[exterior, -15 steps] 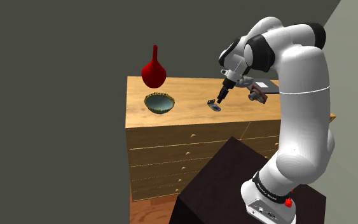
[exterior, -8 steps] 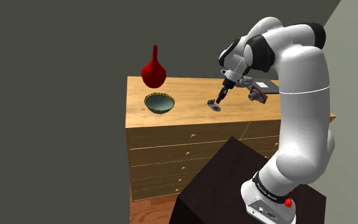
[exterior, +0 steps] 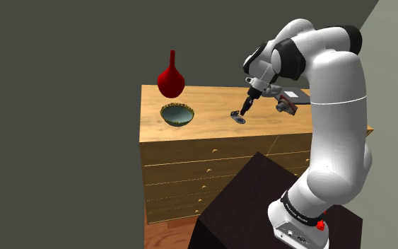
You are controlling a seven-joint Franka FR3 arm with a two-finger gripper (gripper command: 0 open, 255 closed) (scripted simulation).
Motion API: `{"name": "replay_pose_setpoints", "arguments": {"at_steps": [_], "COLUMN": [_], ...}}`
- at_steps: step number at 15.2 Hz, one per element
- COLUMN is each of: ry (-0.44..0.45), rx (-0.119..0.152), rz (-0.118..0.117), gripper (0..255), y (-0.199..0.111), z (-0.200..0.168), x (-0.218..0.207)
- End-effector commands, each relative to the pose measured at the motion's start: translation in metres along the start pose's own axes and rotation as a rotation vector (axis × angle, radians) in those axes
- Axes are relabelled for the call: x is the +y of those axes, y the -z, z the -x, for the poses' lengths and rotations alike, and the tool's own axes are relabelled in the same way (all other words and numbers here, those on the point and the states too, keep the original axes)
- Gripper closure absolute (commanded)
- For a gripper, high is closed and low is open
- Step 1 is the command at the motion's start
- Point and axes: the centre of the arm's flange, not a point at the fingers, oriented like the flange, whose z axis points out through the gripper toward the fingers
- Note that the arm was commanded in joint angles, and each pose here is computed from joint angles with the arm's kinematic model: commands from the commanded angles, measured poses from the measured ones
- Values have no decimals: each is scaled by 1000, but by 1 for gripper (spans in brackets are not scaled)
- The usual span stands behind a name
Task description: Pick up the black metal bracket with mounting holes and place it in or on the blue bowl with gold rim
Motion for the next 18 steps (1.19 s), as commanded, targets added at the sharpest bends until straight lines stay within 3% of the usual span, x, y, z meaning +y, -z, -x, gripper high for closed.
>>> {"name": "replay_pose_setpoints", "arguments": {"at_steps": [1,2,3,11,18], "ry": [-202,-404,-513,-513,-513], "rx": [-84,-168,-213,-213,-213], "rz": [97,194,246,246,246], "gripper": [0,0,0,0,0], "y": [-7,-16,-21,-59,-59], "z": [-4,-12,-17,-6,-6], "x": [-20,-38,-47,-40,-40]}}
